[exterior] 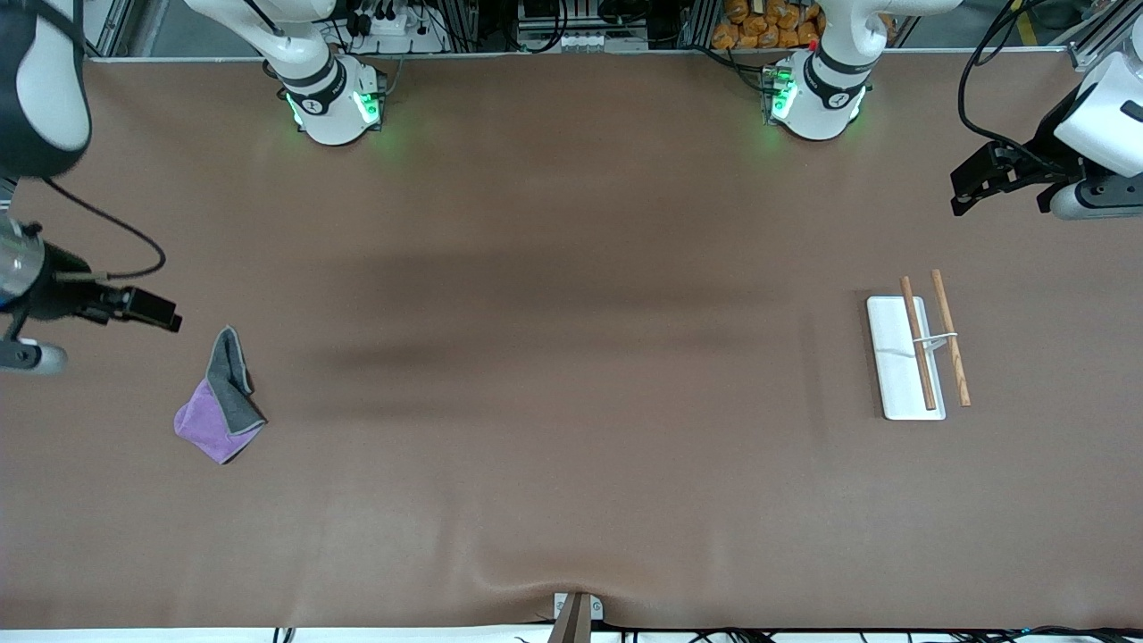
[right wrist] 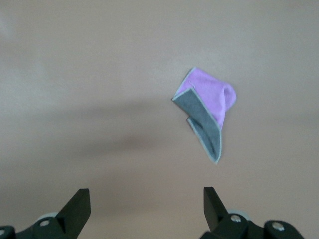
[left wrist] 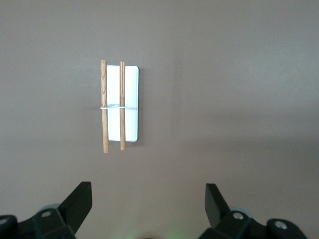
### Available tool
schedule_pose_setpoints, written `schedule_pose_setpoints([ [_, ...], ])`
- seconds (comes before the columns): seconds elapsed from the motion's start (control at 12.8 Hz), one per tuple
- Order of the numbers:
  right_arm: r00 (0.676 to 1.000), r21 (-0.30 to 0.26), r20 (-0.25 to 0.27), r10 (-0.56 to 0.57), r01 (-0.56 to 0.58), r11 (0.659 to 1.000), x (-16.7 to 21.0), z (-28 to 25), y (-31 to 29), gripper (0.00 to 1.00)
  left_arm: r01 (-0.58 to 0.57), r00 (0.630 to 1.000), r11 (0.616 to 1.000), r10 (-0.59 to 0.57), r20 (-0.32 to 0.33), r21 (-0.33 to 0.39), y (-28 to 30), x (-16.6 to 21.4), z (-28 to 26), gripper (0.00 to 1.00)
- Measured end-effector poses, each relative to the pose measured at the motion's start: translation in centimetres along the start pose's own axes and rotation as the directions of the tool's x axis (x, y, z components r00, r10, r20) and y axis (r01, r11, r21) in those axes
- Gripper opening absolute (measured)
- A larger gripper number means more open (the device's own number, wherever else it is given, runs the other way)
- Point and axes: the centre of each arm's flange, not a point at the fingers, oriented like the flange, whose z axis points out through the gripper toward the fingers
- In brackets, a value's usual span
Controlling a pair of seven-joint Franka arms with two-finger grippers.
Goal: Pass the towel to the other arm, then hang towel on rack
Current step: 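Lower the right gripper onto the purple towel's grey corner, then close the right gripper on the purple towel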
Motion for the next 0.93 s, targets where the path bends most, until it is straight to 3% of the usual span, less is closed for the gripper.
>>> schedule_pose_setpoints([
  [0.39, 0.999, 0.021, 0.006, -0.045, 0.045, 0.999, 4.6, 10.7, 8.6, 1.00, -0.001, 1.000, 1.000, 0.001, 0.001, 0.000, 0.0, 0.0, 0.0, 1.00],
  [0.7, 0.994, 0.037, 0.020, -0.107, 0.107, 0.994, 6.5, 19.2, 11.4, 1.00, -0.001, 1.000, 1.000, 0.001, 0.004, 0.001, 0.0, 0.0, 0.2, 1.00],
  [0.93, 0.989, 0.112, 0.037, -0.142, 0.137, 0.984, 6.5, 23.5, 13.5, 1.00, -0.001, 1.000, 1.000, 0.001, 0.007, 0.001, 0.0, 0.0, 0.2, 1.00],
])
